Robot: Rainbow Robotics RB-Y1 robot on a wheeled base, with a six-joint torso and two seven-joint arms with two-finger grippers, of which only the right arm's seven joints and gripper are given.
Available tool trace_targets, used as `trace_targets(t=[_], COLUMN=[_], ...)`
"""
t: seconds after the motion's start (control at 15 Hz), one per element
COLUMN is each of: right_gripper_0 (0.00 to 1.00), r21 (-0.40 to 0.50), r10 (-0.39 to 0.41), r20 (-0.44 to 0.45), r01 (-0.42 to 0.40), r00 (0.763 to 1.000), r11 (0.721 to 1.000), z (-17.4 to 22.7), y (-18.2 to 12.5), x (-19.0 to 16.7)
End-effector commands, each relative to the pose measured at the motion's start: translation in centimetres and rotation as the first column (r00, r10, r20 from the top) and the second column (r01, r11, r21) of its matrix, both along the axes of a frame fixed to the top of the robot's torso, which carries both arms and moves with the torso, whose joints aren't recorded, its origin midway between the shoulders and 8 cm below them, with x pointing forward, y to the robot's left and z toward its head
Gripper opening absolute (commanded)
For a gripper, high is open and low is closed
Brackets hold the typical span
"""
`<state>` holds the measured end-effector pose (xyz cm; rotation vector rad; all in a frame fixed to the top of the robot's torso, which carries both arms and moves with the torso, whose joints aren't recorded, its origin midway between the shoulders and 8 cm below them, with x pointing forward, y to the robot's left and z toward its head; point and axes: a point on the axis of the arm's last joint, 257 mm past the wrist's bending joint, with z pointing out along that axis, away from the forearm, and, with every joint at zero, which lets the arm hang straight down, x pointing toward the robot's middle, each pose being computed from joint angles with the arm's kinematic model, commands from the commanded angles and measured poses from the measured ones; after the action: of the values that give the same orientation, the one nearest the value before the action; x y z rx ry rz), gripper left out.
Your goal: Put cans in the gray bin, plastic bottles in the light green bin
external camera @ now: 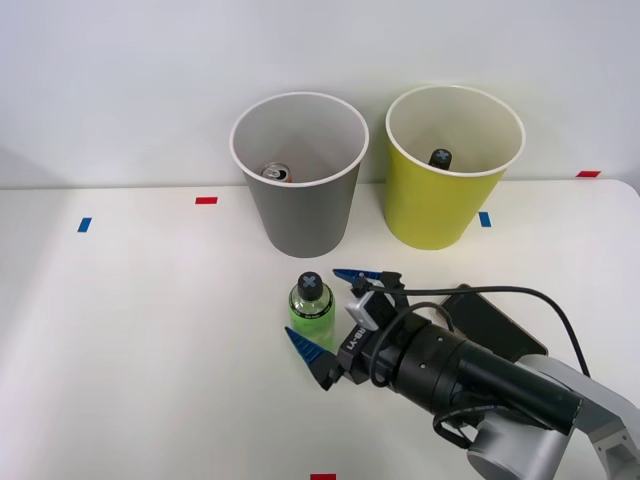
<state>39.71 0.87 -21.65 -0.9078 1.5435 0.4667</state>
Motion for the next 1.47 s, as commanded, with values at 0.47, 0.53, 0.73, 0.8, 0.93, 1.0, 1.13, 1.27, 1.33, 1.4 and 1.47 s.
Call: trace_targets(t=[0.47,0.53,0.73,0.8,0.93,1.0,1.13,1.27,1.33,1.4,1.47], right_gripper_0=[0.25,0.06,0.0,0.0,0.0,0.0,0.0,0.0,0.0,0.0,0.0], r21=[-0.036,-0.034,-0.027,-0.03,-0.027,-0.028,0.013,0.063,0.093,0.121,0.146], r10=[-0.014,-0.015,-0.018,-0.02,-0.024,-0.025,-0.025,-0.012,0.002,0.014,0.024], r20=[0.016,0.011,0.002,-0.004,-0.011,-0.017,-0.025,-0.02,-0.014,-0.01,-0.006], r01=[0.015,0.016,0.018,0.02,0.024,0.025,0.025,0.013,-0.001,-0.013,-0.023], r00=[1.0,1.0,1.0,1.0,1.0,1.0,0.999,1.0,1.0,1.0,1.0], r11=[0.999,0.999,0.999,0.999,0.999,0.999,1.0,0.998,0.996,0.993,0.989], z=[-0.4,-0.4,-0.6,-0.9,-1.1,-1.4,-1.4,0.0,1.3,2.6,3.6], y=[-0.3,-0.3,-0.2,-0.4,-0.5,-0.5,-0.3,0.3,0.9,1.4,1.8], x=[0.4,0.3,0.1,0.1,-0.1,-0.3,-1.1,-2.5,-3.4,-4.0,-4.5])
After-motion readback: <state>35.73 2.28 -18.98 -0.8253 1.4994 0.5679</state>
